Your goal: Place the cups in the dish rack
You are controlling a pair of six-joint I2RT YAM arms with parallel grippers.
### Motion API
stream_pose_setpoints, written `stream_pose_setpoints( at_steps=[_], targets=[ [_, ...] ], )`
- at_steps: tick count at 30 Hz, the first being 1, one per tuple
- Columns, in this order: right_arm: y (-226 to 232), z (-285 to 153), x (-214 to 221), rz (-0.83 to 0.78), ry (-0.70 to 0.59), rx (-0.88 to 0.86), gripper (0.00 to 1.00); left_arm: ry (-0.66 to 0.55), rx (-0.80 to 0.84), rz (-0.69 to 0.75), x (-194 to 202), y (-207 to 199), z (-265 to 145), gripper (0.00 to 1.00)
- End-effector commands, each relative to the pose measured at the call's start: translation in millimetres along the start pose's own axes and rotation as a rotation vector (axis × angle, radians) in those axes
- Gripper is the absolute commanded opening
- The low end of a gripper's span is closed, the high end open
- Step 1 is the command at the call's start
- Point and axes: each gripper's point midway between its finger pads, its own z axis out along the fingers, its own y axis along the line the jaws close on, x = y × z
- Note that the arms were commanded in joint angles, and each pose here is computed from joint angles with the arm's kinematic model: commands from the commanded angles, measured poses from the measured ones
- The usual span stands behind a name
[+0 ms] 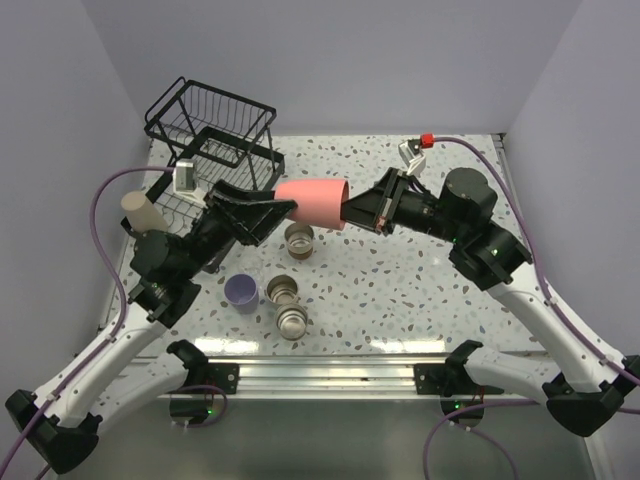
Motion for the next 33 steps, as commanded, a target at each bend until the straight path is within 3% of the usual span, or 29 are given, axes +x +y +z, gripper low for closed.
stream_pose_setpoints(
  at_steps=[1, 7, 9, 10, 11, 12, 14, 19, 23, 33],
  targets=[
    [16.1, -5.1, 2.7, -0.033, 0.004, -0.063, 0.0, 0.069, 0.107, 0.013, 6.2, -20.7, 9.8, 0.63],
    [-3.7, -6.2, -3.3, -0.038, -0.033, 0.037, 0.0, 0.077, 0.109, 0.021, 7.2, -20.1, 10.8, 0.25],
    [-14.7, -9.8, -3.1, -0.05, -0.032, 0.1, 0.34, 0.079, 0.084, 0.03, 5.7, -17.7, 12.0, 0.12],
    [-21.0, -13.6, -3.6, -0.051, -0.039, 0.149, 0.66, 0.095, 0.052, 0.041, 8.6, -10.8, 12.2, 0.06],
    [-24.4, -15.9, -4.7, -0.06, -0.045, 0.175, 0.79, 0.098, 0.038, 0.052, 7.8, -9.2, 12.9, 0.03],
    [-29.2, -18.8, -6.6, -0.079, -0.054, 0.203, 0.86, 0.089, 0.025, 0.066, 2.6, -10.5, 15.4, 0.01],
    [-39.2, -27.2, -9.6, -0.096, -0.074, 0.279, 0.94, 0.073, -0.054, 0.102, -4.5, -0.1, 16.8, 0.0],
    [-56.6, -44.9, -13.0, -0.136, -0.093, 0.413, 0.96, 0.041, -0.221, 0.2, -22.2, 24.2, 10.3, 0.0],
    [-65.8, -69.1, -13.1, -0.181, -0.108, 0.51, 0.96, 0.105, -0.424, 0.282, -29.7, 59.1, -0.6, 0.0],
    [-81.9, -112.0, -17.6, -0.275, -0.151, 0.672, 0.97, 0.158, -0.775, 0.553, -73.3, 100.3, -28.2, 0.0]
  ],
)
